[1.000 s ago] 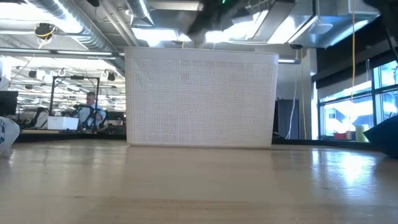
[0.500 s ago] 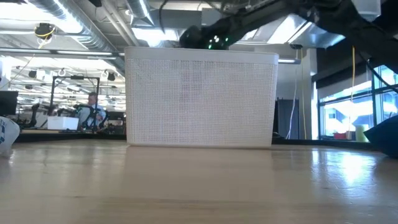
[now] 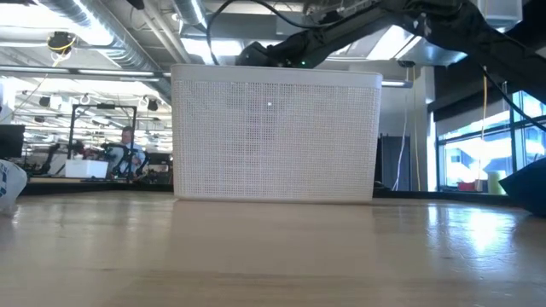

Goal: Pick & place medical supplies in basket/bin
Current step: Put the white bandage into the white bin, then put the white mailer bag into the white bin

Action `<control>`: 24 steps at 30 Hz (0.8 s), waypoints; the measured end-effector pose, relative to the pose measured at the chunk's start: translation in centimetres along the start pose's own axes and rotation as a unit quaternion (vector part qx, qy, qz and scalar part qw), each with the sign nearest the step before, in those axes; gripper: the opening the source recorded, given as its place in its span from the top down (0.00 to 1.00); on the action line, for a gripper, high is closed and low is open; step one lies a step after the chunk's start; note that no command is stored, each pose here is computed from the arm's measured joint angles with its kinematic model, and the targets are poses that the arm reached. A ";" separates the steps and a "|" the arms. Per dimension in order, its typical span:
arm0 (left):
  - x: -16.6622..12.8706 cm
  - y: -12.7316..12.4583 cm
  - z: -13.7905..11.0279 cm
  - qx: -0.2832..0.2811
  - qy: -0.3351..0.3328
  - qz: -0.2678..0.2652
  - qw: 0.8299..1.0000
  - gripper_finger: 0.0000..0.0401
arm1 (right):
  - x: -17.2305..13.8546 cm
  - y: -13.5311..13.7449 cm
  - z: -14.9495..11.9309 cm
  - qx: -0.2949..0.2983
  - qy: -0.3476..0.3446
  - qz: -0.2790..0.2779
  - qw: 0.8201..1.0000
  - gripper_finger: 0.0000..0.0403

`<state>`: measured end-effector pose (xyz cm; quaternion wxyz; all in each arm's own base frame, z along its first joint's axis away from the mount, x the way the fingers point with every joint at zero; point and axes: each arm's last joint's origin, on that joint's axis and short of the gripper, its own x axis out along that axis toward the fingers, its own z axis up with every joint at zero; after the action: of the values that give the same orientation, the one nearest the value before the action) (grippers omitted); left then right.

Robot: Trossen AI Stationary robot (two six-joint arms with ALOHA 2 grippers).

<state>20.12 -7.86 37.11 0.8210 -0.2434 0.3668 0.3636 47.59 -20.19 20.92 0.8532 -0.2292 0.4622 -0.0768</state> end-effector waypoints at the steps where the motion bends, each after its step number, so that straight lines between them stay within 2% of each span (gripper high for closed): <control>1: 0.0 0.0 0.0 0.000 -0.002 0.000 1.000 0.57 | 0.0 0.0 0.1 0.000 -0.002 0.000 1.000 0.54; 10: 0.0 0.0 0.1 -0.001 -0.009 0.001 1.000 0.57 | 0.0 0.1 0.4 0.000 -0.013 -0.003 1.000 0.27; 13: 0.0 0.0 0.1 -0.001 -0.009 0.001 1.000 0.57 | 0.0 0.0 0.6 0.017 -0.022 -0.010 1.000 0.20; 18: 0.0 0.0 0.1 -0.001 -0.009 0.001 1.000 0.57 | -0.7 -0.4 1.1 0.084 -0.013 -0.030 0.996 0.17; 24: 0.0 -0.1 -0.1 -0.006 0.019 -0.007 1.000 0.57 | -4.8 -1.8 3.8 0.120 -0.032 -0.012 0.992 0.16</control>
<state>20.13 -7.96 37.06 0.8148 -0.2576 0.3786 0.3555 48.17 -18.89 27.19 0.8879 -0.1332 0.4191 -0.1350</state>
